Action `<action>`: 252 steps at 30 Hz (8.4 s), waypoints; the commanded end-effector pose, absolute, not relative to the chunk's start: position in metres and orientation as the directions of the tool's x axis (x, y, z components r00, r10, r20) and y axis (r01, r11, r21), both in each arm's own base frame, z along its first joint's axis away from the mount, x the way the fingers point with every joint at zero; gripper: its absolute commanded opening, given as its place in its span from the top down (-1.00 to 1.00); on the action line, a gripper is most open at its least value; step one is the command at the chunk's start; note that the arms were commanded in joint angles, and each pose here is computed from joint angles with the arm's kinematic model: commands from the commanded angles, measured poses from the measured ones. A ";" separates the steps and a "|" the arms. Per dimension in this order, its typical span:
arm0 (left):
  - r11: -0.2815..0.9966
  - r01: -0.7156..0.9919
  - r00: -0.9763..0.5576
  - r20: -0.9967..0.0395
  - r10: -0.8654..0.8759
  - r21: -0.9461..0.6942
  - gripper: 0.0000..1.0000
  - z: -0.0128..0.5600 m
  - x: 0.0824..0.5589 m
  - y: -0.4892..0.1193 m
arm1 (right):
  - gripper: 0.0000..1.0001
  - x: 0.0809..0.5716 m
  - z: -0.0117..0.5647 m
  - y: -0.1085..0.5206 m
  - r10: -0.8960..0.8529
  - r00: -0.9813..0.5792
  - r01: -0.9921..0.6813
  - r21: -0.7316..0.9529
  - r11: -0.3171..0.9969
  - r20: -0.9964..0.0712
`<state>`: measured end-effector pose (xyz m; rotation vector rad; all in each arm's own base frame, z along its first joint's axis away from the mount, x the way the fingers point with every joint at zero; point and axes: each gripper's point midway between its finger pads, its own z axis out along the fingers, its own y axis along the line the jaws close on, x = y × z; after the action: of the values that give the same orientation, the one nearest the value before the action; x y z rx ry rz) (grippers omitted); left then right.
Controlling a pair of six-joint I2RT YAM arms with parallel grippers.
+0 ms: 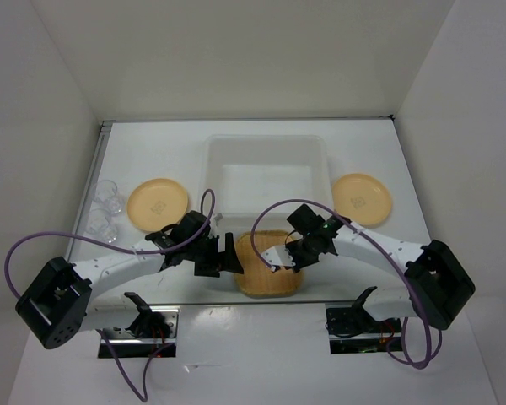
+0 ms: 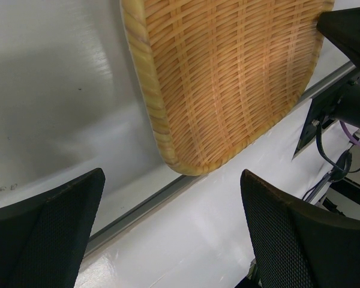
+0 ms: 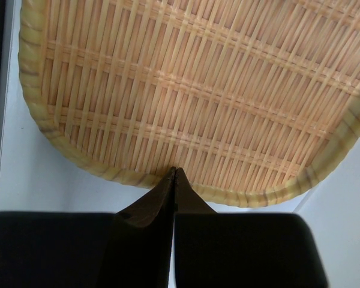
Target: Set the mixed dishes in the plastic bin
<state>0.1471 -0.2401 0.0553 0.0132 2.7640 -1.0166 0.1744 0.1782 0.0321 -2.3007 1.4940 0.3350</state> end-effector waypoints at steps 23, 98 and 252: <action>0.724 0.111 -0.972 -0.227 -0.064 -0.681 -1.00 0.073 0.170 -0.263 | 1.00 0.168 0.015 0.176 -0.851 0.369 -0.927 -0.082 -0.366 -0.372; 0.682 0.176 -0.970 -0.244 -0.004 -0.710 -0.75 0.075 0.193 -0.306 | 1.00 0.175 0.009 0.145 -0.914 0.328 -0.945 -0.096 -0.314 -0.240; 0.460 -0.788 -0.340 -0.335 -0.879 -0.408 -1.00 0.143 0.303 -0.062 | -0.96 0.226 0.261 0.019 -0.327 -0.021 -0.017 -0.327 0.945 -0.945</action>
<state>0.3064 -0.0722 0.1523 -1.2284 2.2914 -0.2715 0.2230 0.0142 0.2574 -0.2782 1.5990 -0.2714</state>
